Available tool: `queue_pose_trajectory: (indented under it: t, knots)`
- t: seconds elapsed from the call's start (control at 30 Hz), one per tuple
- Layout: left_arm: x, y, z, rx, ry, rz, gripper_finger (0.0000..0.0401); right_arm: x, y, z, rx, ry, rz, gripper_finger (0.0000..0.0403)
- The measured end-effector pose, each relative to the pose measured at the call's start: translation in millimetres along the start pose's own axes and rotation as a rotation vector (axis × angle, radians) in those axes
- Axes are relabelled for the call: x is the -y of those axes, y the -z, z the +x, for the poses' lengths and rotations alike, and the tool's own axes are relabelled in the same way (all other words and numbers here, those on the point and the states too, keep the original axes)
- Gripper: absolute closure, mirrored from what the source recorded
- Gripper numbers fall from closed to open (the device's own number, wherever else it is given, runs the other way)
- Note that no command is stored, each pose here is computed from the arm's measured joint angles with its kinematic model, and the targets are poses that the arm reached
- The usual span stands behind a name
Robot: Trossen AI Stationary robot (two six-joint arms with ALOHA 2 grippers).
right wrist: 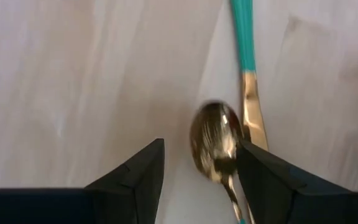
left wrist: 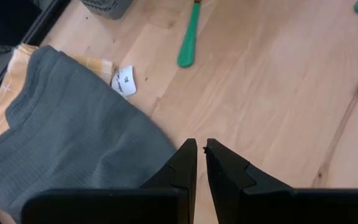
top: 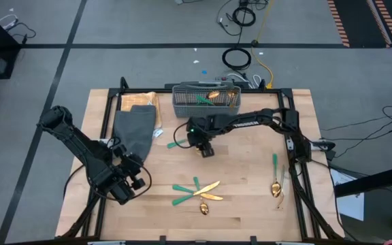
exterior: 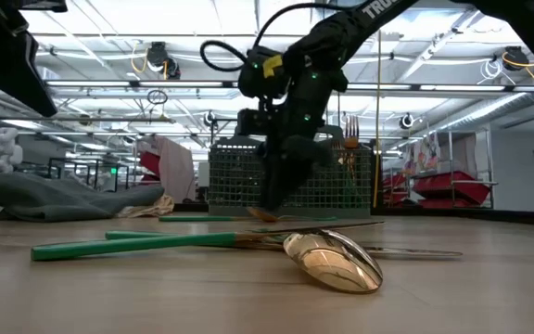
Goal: Sort silverware
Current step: Put the green spoon into the gray silverware basket
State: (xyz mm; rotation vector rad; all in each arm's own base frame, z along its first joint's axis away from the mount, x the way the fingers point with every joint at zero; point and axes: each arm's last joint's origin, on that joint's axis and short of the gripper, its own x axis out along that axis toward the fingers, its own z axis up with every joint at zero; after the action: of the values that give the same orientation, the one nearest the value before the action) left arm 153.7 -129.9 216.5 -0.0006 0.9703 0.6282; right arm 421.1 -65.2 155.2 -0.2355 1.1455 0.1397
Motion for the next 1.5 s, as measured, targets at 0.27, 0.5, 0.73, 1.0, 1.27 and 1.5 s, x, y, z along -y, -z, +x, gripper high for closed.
queue_pose_trajectory:
  t: [0.27,0.5,0.73,1.0,1.27,1.5]
  knots:
    - [0,0,0,-0.004,0.005,-0.001,0.0357,-8,-6,16,0.008,0.07,0.05,0.0224]
    - [1,0,0,-0.005,0.008,0.005,0.0357,-14,-6,30,-0.036,0.185,0.136,0.0305]
    - [1,0,0,-0.004,0.011,0.004,0.0357,-26,-14,22,-0.025,0.276,0.108,0.0397]
    - [2,0,0,-0.002,0.016,-0.001,0.0357,-42,-47,-17,0.104,0.287,0.099,0.0401]
    - [2,0,0,0.002,0.016,-0.004,0.0357,-30,-83,-128,0.55,0.384,0.159,0.0402]
    - [2,0,0,0.006,0.019,-0.014,0.0357,26,-46,-220,0.952,0.564,0.256,0.0402]
